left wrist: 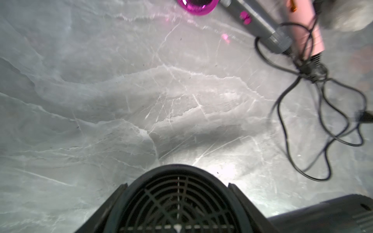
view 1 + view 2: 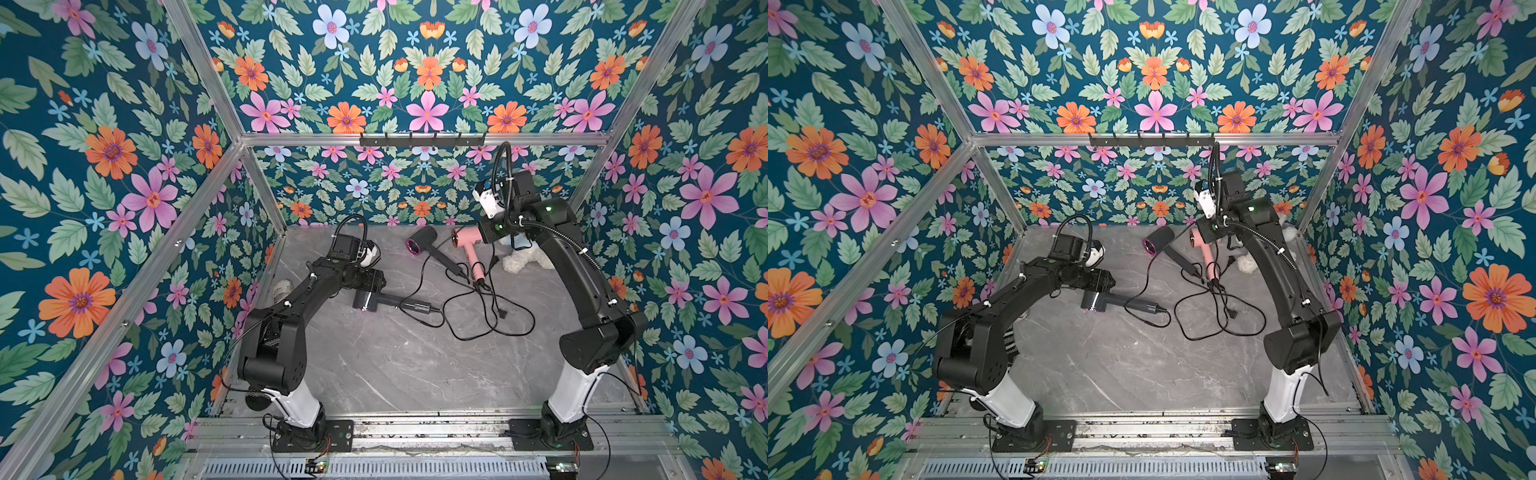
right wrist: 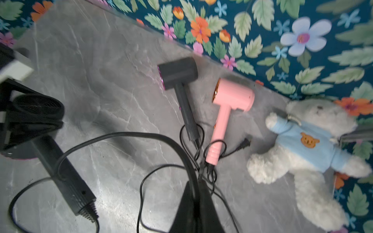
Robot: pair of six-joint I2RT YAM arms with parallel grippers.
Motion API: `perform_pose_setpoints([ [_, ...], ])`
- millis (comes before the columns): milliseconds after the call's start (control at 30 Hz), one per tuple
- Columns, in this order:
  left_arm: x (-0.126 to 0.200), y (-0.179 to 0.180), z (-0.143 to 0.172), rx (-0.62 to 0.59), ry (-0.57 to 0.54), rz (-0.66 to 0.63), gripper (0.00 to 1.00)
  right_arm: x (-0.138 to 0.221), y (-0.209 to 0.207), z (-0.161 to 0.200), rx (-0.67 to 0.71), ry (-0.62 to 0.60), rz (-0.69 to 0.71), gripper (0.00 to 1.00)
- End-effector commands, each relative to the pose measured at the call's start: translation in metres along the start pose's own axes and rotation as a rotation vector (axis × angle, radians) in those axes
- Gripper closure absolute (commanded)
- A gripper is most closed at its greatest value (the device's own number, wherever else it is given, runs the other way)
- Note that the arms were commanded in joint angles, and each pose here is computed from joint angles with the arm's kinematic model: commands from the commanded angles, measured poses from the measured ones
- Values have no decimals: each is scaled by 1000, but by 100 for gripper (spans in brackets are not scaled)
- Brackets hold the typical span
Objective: Wrap the cord around the hair dryer
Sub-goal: Wrap the power cord around the hair dryer.
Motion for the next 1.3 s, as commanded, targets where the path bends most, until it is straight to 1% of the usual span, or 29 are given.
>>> perform_pose_setpoints([
  [0, 16, -41, -5, -33, -29, 246, 100, -5, -1, -3, -50, -52, -23, 100],
  [133, 28, -70, -7, -55, -55, 408, 100, -21, 1, 6, -67, -20, -40, 100],
  [200, 37, -81, -10, -61, -95, 490, 100, -31, -2, 14, -93, 1, -45, 100],
  [333, 59, -94, -22, -41, -189, 597, 100, -53, -11, 42, -182, 67, -60, 100],
  [400, 71, -89, -36, 12, -266, 613, 100, -64, -12, 61, -210, 113, -64, 100],
  [467, 82, -75, -51, 110, -347, 618, 100, -73, -7, 79, -222, 150, -83, 100],
  [533, 89, -53, -63, 220, -419, 596, 100, -77, 1, 94, -234, 174, -105, 100],
  [600, 90, -29, -70, 318, -481, 536, 100, -81, 9, 111, -248, 194, -126, 100],
  [700, 87, 0, -74, 428, -554, 446, 100, -83, 20, 133, -259, 230, -151, 100],
  [800, 85, 18, -76, 506, -642, 411, 100, -87, 34, 158, -227, 291, -162, 100],
  [833, 84, 24, -75, 529, -667, 390, 100, -77, 36, 158, -210, 273, -153, 100],
  [933, 77, 51, -69, 614, -739, 263, 100, -72, 48, 171, -188, 302, -166, 100],
  [1000, 71, 70, -62, 669, -771, 164, 100, -67, 61, 177, -152, 321, -188, 100],
  [1067, 67, 86, -57, 690, -783, 58, 100, -59, 75, 180, -93, 339, -201, 100],
  [1133, 63, 104, -50, 698, -774, -95, 100, -51, 90, 181, -28, 346, -220, 100],
  [1200, 59, 120, -41, 669, -742, -301, 100, -42, 109, 180, 82, 342, -245, 100],
  [1267, 57, 128, -34, 630, -715, -453, 100, -31, 121, 175, 177, 328, -234, 100],
])
Point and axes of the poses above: each gripper's point midway between its finger pads, its own x axis back along the fingers, its own y axis along the line the jaws close on, z = x × y, the point moved 3 cm from there along x, back along the fingers, and after that the axes turned 6 degrees about x, right-handed, at the moved point
